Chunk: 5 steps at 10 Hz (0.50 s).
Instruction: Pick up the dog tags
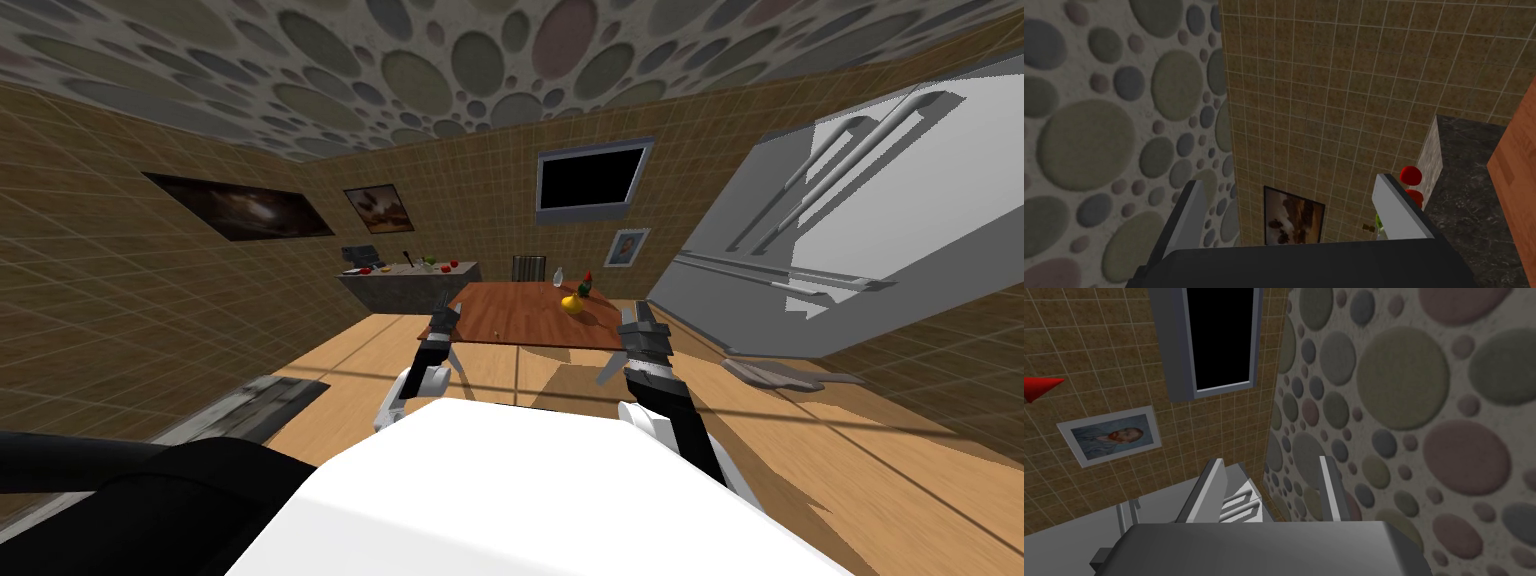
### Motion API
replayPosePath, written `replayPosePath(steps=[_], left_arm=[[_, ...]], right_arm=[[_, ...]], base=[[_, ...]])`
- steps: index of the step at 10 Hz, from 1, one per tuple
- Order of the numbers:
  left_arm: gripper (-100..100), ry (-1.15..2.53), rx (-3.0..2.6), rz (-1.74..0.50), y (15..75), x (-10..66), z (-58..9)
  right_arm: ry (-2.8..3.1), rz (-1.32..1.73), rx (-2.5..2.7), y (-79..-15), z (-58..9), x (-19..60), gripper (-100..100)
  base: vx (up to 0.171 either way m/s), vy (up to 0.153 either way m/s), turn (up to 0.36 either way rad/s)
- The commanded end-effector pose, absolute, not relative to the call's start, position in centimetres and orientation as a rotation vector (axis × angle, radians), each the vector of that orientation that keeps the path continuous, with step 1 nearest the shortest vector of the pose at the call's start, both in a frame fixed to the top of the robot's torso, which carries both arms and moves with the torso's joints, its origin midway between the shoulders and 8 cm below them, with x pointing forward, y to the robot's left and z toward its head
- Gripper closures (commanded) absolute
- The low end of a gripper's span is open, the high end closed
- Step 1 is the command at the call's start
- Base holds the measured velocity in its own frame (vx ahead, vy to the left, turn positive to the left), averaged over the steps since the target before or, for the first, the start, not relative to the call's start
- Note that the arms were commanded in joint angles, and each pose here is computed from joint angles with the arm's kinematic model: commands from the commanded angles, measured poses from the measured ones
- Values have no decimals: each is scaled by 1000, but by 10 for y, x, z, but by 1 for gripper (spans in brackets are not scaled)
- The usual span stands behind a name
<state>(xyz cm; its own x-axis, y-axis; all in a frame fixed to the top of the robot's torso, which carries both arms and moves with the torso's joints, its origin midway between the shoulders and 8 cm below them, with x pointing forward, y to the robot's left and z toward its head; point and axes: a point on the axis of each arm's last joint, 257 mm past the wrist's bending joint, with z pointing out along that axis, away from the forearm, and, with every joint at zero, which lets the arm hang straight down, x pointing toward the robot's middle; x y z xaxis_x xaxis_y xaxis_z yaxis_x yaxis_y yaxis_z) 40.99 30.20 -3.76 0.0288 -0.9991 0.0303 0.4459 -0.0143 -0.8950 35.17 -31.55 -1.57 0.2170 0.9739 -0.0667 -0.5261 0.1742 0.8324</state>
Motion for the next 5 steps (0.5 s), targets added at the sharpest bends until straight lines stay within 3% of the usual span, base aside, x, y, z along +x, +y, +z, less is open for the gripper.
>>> replayPosePath(steps=[1, 5], left_arm=[[-100, 840, -929, -1376, 308, 414, -45], [-100, 870, -1048, -1349, 325, 432, -73]], right_arm=[[711, 1201, 783, -315, -16, 352, 0], [711, 1201, 783, -315, -16, 352, 0]], base=[[34, -29, -1], [31, -33, -4]])
